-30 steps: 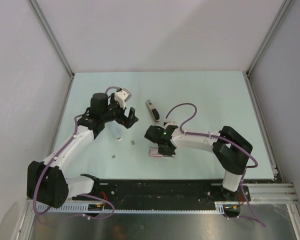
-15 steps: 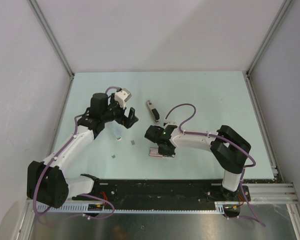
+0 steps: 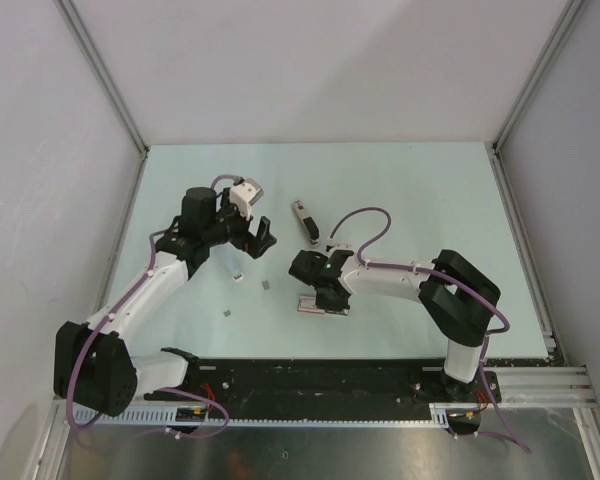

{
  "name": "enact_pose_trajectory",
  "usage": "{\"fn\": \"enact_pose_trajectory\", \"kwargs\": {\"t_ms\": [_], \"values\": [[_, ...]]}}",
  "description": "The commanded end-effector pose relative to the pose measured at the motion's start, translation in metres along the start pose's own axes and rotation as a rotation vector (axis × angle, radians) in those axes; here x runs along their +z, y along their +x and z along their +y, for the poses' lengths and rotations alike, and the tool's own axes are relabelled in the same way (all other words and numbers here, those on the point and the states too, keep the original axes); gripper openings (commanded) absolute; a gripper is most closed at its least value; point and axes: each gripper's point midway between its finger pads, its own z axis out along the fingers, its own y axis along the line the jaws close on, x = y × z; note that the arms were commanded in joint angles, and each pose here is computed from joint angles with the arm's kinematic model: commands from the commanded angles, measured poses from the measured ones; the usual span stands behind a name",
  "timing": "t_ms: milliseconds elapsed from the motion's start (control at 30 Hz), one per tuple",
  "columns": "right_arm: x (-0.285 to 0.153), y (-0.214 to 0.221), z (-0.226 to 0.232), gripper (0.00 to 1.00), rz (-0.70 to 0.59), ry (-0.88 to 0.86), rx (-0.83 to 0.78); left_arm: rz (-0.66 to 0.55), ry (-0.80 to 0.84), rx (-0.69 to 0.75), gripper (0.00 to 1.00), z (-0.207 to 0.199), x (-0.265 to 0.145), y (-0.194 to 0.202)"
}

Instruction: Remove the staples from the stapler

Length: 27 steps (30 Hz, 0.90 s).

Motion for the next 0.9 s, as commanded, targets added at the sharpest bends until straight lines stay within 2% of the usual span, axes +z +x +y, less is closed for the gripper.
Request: {"fn": "enact_pose_trajectory", "kwargs": {"t_ms": [0, 233, 867], "values": [[-0.004, -0.01, 0.01, 0.11, -0.019, -0.025, 0.01, -0.056, 0.025, 0.089, 1.0, -0.005, -0.006, -0.015], [-0.01, -0.011, 0.012, 0.22, -0.025, -0.043, 0.006, -0.055, 0.026, 0.089, 1.0, -0.006, -0.006, -0.014], [-0.039, -0.016, 0.021, 0.28, -0.062, -0.082, -0.007, -0.065, 0.039, 0.087, 0.99, -0.01, -0.008, -0.016]]}}
